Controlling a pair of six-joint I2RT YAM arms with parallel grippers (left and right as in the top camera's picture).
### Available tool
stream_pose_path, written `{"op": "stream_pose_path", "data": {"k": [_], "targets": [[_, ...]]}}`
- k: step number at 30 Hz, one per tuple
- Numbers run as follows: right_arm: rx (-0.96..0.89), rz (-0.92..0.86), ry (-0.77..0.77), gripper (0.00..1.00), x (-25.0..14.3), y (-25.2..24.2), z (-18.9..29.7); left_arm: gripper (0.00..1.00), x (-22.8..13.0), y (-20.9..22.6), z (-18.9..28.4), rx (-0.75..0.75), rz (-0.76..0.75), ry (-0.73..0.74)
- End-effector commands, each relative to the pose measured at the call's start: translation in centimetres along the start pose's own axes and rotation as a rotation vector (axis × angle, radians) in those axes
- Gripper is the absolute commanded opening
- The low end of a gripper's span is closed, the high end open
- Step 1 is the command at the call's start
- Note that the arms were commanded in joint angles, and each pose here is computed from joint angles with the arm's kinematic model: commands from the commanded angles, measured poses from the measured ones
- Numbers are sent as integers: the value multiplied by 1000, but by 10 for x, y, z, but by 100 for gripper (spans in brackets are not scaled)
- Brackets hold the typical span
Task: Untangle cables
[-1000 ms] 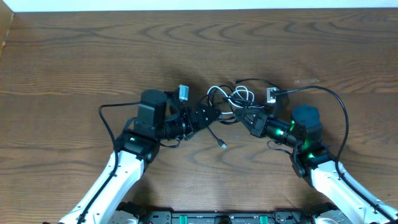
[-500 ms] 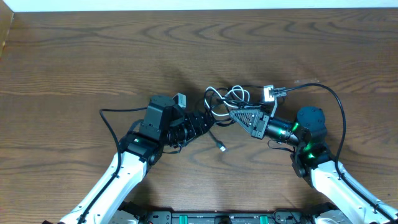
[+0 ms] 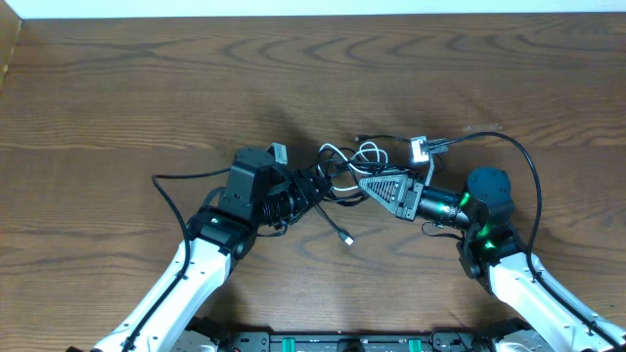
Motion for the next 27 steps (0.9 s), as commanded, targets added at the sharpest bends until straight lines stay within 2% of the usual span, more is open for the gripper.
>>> {"op": "stream_pose_path", "data": {"k": [1, 7, 10, 14, 18, 22, 27], "targets": [[16, -27, 24, 1, -5, 5, -3, 42, 0, -5, 0, 0, 21, -11], [17, -29, 30, 1, -7, 6, -4, 41, -8, -8, -5, 17, 13, -8], [16, -40, 29, 1, -7, 6, -4, 30, -10, -9, -7, 29, 8, -17], [15, -5, 24, 1, -6, 5, -4, 10, -7, -5, -7, 47, 8, -37], [-8, 103, 4, 1, -3, 0, -4, 8, -5, -4, -6, 57, 9, -51], [-165, 123, -66, 1, 6, -34, 2, 8, -3, 2, -5, 74, 19, -53], [-554, -8, -205, 2, 14, -110, 35, 8, 4, 19, 1, 126, 73, -63]]}}
Point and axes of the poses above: each gripper's point midway between its finger pads, its own z axis back along the fingers, its own y axis along the line the jaws close on, x = y × z, the point moved 2 cm from there along z, back along the fingers, and after that the axes turned 9 degrees about -z, right-handed, at the moved point
